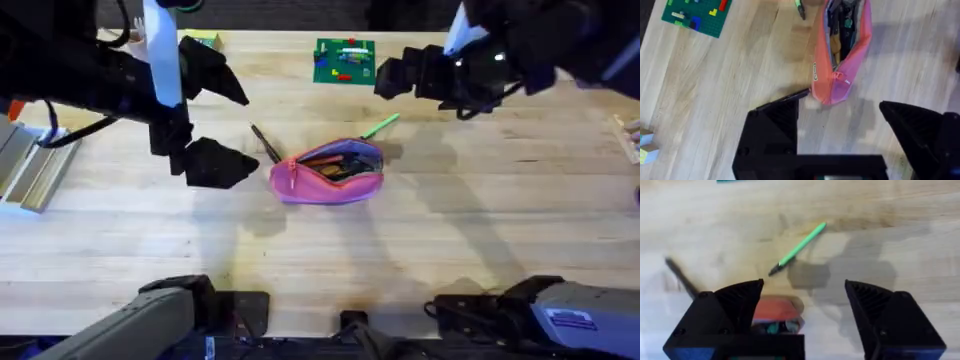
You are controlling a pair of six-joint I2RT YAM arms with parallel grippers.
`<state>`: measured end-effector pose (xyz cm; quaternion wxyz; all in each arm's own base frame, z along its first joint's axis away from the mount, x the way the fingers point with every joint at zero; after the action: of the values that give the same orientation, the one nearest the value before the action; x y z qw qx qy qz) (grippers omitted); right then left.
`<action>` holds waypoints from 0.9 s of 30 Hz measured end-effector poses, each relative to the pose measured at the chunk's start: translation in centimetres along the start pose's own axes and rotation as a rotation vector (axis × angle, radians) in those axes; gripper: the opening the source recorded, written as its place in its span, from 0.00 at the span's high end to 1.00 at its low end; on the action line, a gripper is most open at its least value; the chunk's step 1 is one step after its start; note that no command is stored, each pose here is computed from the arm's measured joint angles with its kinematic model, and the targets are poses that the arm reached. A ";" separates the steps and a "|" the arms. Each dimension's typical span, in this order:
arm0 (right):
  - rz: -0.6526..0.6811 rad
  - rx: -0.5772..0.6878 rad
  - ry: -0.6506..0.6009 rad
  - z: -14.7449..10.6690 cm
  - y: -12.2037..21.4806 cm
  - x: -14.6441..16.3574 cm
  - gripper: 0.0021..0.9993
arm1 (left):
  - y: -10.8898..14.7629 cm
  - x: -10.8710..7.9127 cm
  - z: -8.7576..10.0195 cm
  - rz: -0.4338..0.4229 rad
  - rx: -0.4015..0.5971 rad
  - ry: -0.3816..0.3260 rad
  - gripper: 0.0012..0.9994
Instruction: Unzip the bag, pick up the pens from the table one at a time and place them inside, then zip the bag closed.
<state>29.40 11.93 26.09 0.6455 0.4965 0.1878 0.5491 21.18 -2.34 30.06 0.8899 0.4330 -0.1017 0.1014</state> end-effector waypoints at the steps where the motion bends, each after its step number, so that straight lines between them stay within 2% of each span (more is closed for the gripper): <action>1: -0.007 -0.008 -0.016 0.1 -0.4 0.1 0.00 | 0.0 0.0 0.0 0.000 0.000 0.000 0.01; 2: -0.019 -0.053 -0.076 0.8 -1.6 0.5 0.00 | 0.0 0.0 0.0 0.000 0.000 0.000 0.01; 4: -0.022 -0.067 -0.095 1.0 -2.2 0.7 0.00 | 0.0 0.0 0.0 0.000 0.000 0.000 0.01; 11: -0.047 -0.021 -0.185 0.6 -4.5 0.9 0.00 | 0.0 0.0 0.0 0.000 0.000 0.000 0.01; 21: -0.031 -0.057 -0.219 1.0 -4.8 1.3 0.00 | 0.0 0.0 0.0 0.000 0.000 0.000 0.01; 27: -0.093 -0.101 -0.242 0.4 -6.2 1.7 0.00 | 0.0 0.0 0.0 0.000 0.000 0.000 0.01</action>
<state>33.52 13.83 21.53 0.7124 0.5168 0.1036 0.4633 21.18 -2.34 30.06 0.8899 0.4330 -0.1017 0.1014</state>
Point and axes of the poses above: each hand's point on the last joint's axis, 136 mm out from that joint toward the fingers, its own y axis back along the fingers, its own x axis along the line the jaws close on, z = x × y, the point moved 9 cm from there along y, back along the fingers, and after that the axes turned 15 degrees about -y, right-handed, at the moved point
